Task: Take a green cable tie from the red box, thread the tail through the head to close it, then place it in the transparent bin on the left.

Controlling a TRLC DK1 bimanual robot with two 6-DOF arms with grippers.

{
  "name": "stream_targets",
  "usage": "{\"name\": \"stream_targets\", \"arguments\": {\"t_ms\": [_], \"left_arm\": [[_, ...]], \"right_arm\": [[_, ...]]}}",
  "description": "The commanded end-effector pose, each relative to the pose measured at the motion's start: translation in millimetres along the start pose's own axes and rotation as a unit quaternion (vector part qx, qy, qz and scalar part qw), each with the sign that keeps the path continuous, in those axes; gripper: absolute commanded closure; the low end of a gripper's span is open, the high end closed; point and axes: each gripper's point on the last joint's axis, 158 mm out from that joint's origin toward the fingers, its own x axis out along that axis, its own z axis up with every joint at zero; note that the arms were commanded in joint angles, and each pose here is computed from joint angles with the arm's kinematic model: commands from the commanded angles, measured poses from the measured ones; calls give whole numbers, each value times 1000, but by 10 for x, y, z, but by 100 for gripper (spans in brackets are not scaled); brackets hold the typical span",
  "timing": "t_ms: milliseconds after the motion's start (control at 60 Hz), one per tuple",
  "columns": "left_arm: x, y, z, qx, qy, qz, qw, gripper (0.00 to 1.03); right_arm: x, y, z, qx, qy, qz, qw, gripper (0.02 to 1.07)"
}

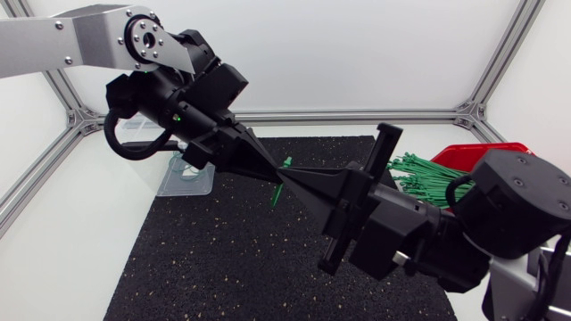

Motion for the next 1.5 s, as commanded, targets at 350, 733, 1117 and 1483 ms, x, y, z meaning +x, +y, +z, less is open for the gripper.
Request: {"name": "stream_targets", "arguments": {"t_ms": [350,733,1117,1483], "left_arm": [[98,214,25,-42,-8,21,999,100],[197,452,-106,-67,-2,51,996,100],[-8,455,-43,-53,-18,84,995,100],[-1312,885,357,-53,-78,293,951,100]], "right_arm": [[-68,-140,124,5,3,-9,1000,101],[-127,-162,336,6,-9,-9,1000,101],[-85,-139,331,7,-4,-13,1000,55],[-11,-341,-98,35,59,-32,997,18]]}}
